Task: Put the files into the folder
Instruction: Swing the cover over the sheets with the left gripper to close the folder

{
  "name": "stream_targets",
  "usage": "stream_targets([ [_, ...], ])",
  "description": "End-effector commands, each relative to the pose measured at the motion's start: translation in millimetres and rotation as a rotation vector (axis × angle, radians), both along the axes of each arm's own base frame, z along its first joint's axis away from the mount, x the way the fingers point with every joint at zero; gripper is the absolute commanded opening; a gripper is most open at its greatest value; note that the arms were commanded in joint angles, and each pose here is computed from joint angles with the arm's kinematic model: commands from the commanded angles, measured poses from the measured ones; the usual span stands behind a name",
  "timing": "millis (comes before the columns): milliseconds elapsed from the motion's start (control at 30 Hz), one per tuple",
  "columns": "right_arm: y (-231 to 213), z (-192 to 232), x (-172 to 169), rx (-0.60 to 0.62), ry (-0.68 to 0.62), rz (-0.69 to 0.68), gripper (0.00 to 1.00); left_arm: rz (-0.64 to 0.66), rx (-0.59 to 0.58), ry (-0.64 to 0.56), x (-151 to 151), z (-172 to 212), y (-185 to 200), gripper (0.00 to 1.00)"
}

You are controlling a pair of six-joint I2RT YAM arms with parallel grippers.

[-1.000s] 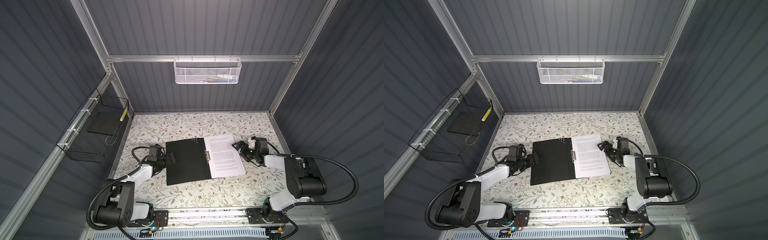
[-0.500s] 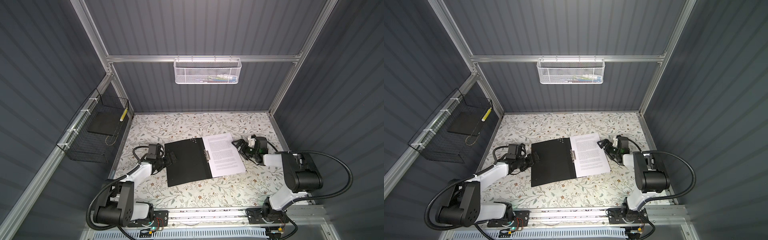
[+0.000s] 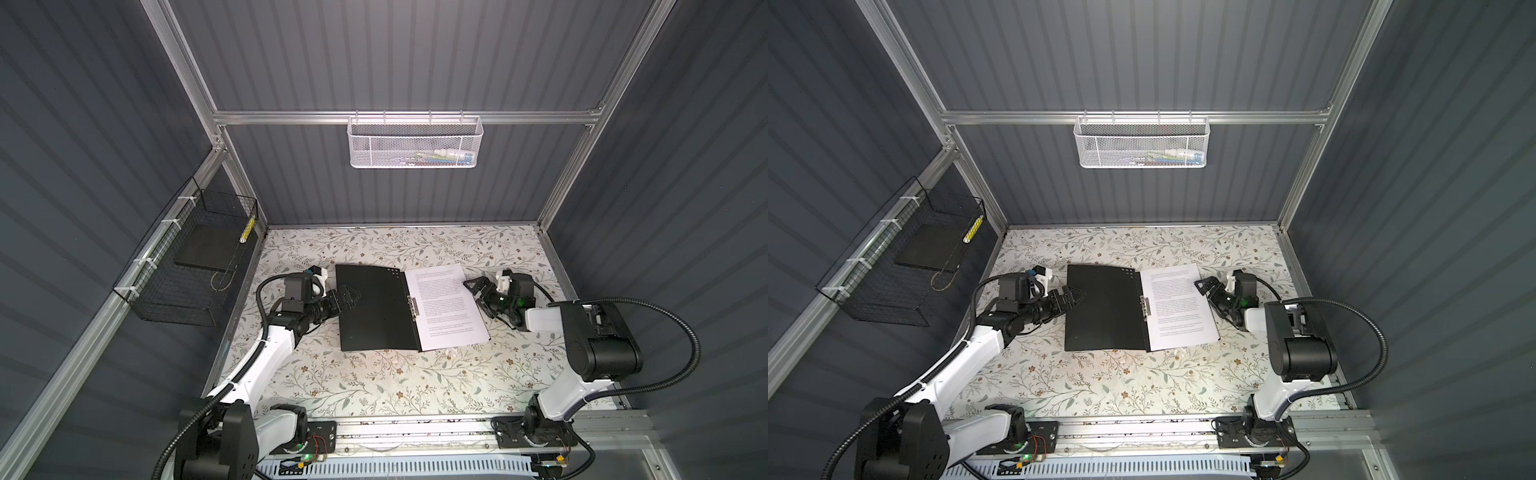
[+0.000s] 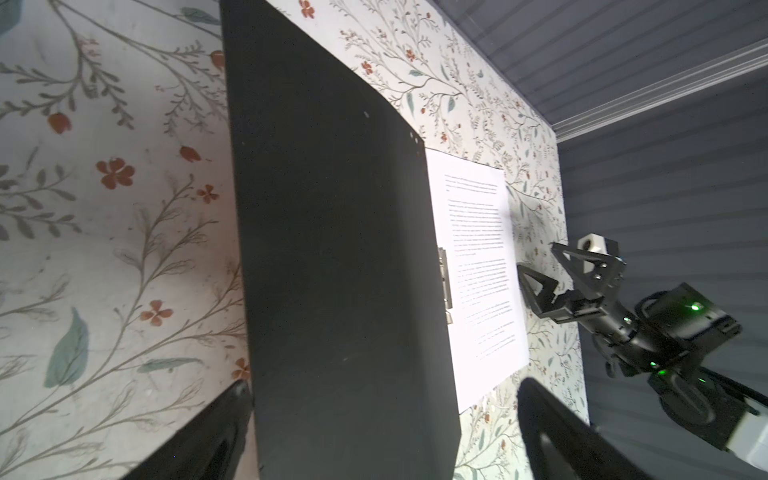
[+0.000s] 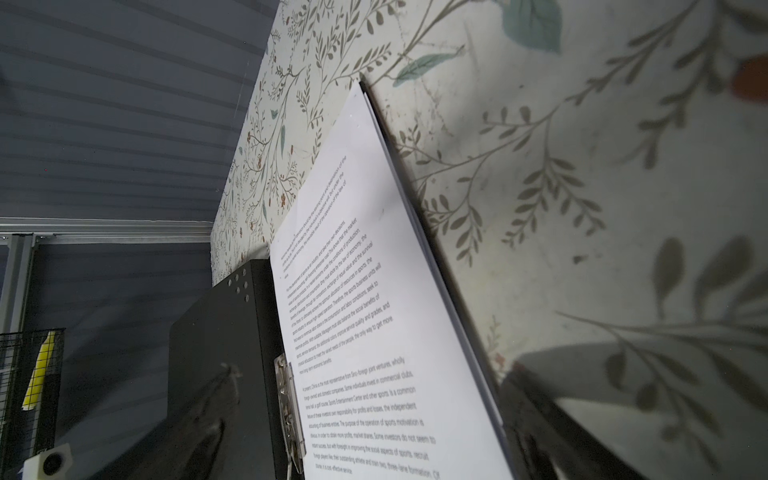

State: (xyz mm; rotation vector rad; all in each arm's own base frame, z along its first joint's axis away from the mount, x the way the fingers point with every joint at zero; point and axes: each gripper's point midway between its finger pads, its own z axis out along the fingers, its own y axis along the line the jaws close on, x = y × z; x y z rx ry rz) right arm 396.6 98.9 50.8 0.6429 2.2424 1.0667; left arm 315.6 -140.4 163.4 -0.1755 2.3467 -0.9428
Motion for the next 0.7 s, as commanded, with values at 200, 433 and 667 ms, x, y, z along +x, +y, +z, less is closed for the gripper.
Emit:
stream_targets([
  [200, 35, -42, -51, 0.094, 0.246, 0.109, 0.99, -0.236, -0.139, -0.140, -14, 85, -53, 1.00],
  [433, 46, -35, -50, 0.121, 0.223, 0.141, 0.99, -0.374, -0.128, -0.185, -18, 96, -113, 1.00],
  [667, 52, -24, -48, 0.121, 0.181, 0.169, 0.99, -0.493, -0.076, -0.229, -25, 93, -185, 1.00],
])
